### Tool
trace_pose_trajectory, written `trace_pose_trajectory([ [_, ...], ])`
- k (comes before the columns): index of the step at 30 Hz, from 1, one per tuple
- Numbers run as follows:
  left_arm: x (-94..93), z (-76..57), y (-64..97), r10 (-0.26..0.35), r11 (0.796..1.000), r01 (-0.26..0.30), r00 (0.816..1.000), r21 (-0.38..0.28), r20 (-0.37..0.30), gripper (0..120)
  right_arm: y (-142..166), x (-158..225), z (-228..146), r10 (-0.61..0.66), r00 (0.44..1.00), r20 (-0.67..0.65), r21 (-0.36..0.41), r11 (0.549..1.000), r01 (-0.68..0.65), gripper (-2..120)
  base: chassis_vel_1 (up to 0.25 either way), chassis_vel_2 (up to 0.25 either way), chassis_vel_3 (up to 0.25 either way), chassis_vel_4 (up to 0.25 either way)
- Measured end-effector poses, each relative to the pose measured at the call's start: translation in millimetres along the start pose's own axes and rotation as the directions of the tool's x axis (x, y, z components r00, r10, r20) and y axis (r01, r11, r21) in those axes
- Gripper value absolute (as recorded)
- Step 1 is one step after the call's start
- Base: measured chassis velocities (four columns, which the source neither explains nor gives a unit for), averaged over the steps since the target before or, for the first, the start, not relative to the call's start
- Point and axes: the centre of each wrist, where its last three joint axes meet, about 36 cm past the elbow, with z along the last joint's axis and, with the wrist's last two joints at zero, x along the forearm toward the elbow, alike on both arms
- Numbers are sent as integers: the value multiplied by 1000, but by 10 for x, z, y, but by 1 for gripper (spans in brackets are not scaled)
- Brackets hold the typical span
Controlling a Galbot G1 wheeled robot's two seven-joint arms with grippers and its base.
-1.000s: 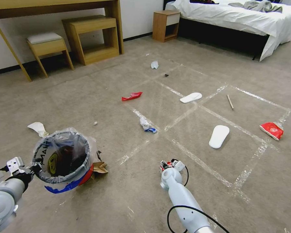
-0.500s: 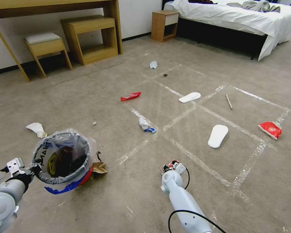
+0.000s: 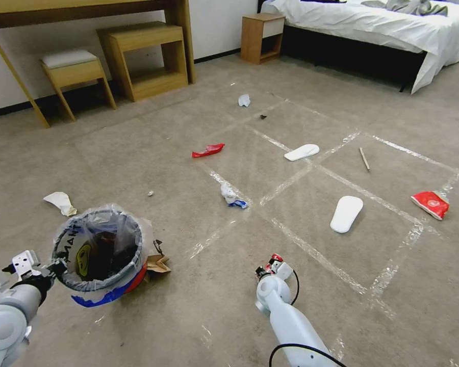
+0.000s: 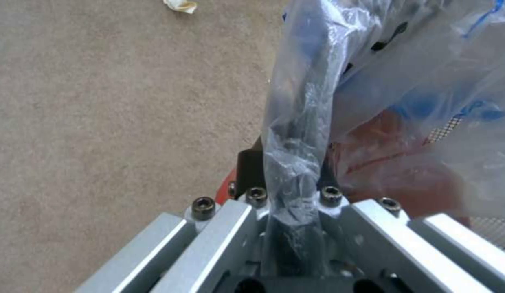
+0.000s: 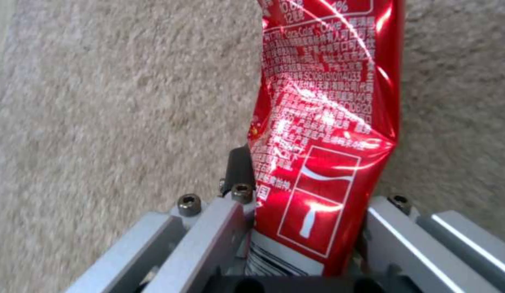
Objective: Pick up the trash bin and place the garbage on the floor into it.
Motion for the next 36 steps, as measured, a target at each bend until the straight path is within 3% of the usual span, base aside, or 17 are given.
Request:
trace_pose_trajectory([
  [9, 23, 2, -26, 6, 1000, -6, 1000, 3, 4, 1, -150, 390, -467, -144, 977, 157, -16, 989, 148, 8, 0, 0, 0, 0],
  [12, 38, 4, -43, 9, 1000, -9, 1000, 3, 4, 1, -237, 573, -676, -313, 902, 297, -15, 943, 332, 8, 0, 0, 0, 0],
  [14, 39, 5, -44, 9, 1000, -9, 1000, 3, 4, 1, -245, 598, -694, -338, 885, 319, -9, 933, 359, 8, 0, 0, 0, 0],
  [16, 51, 11, -58, 12, 1000, -12, 1000, 4, 3, 1, -275, 749, -794, -477, 766, 431, 49, 860, 508, 8, 0, 0, 0, 0],
  [17, 51, 11, -58, 12, 1000, -12, 1000, 4, 3, 1, -275, 749, -794, -477, 766, 431, 49, 860, 508, 8, 0, 0, 0, 0],
  [20, 72, 20, -87, 18, 1000, -18, 1000, 4, 1, 1, -269, 991, -919, -628, 571, 528, 158, 734, 661, 8, 0, 0, 0, 0],
  [21, 72, 20, -87, 18, 1000, -18, 1000, 4, 1, 1, -269, 991, -919, -628, 571, 528, 158, 734, 661, 8, 0, 0, 0, 0],
  [22, 82, 18, -101, 21, 1000, -21, 1000, 4, 1, 1, -250, 1120, -981, -688, 473, 550, 222, 667, 711, 8, 0, 0, 0, 0],
  [23, 89, 13, -110, 24, 1000, -24, 1000, 4, 0, 1, -225, 1215, -1022, -722, 413, 555, 261, 623, 738, 8, 0, 0, 0, 0],
  [24, 96, 9, -118, 27, 1000, -27, 1000, 6, -2, 1, -210, 1300, -1061, -749, 364, 553, 296, 585, 755, 8, 0, 0, 0, 0],
  [25, 96, 9, -118, 27, 1000, -27, 1000, 6, -2, 1, -210, 1300, -1061, -749, 364, 553, 296, 585, 755, 8, 0, 0, 0, 0],
  [27, 111, -9, -127, 31, 999, -31, 1000, 9, -6, 1, -197, 1527, -1170, -816, 256, 519, 393, 493, 776, 8, 0, 0, 0, 0],
  [29, 114, -15, -126, 31, 999, -31, 999, 9, -6, 1, -194, 1583, -1195, -831, 233, 505, 416, 471, 777, 8, 0, 0, 0, 0],
  [32, 126, -55, -120, 34, 999, -34, 999, 14, -10, 1, -182, 1822, -1259, -899, 161, 408, 514, 372, 773, 8, 0, 0, 0, 0],
  [33, 126, -55, -120, 34, 999, -34, 999, 14, -10, 1, -182, 1822, -1259, -899, 161, 408, 514, 372, 773, 8, 0, 0, 0, 0],
  [35, 138, -71, -128, 37, 999, -37, 999, 17, -15, 1, -154, 1950, -1263, -928, 132, 347, 548, 315, 774, 8, 0, 0, 0, 0],
  [36, 138, -71, -128, 37, 999, -37, 999, 17, -15, 1, -154, 1950, -1263, -928, 132, 347, 548, 315, 774, 8, 0, 0, 0, 0],
])
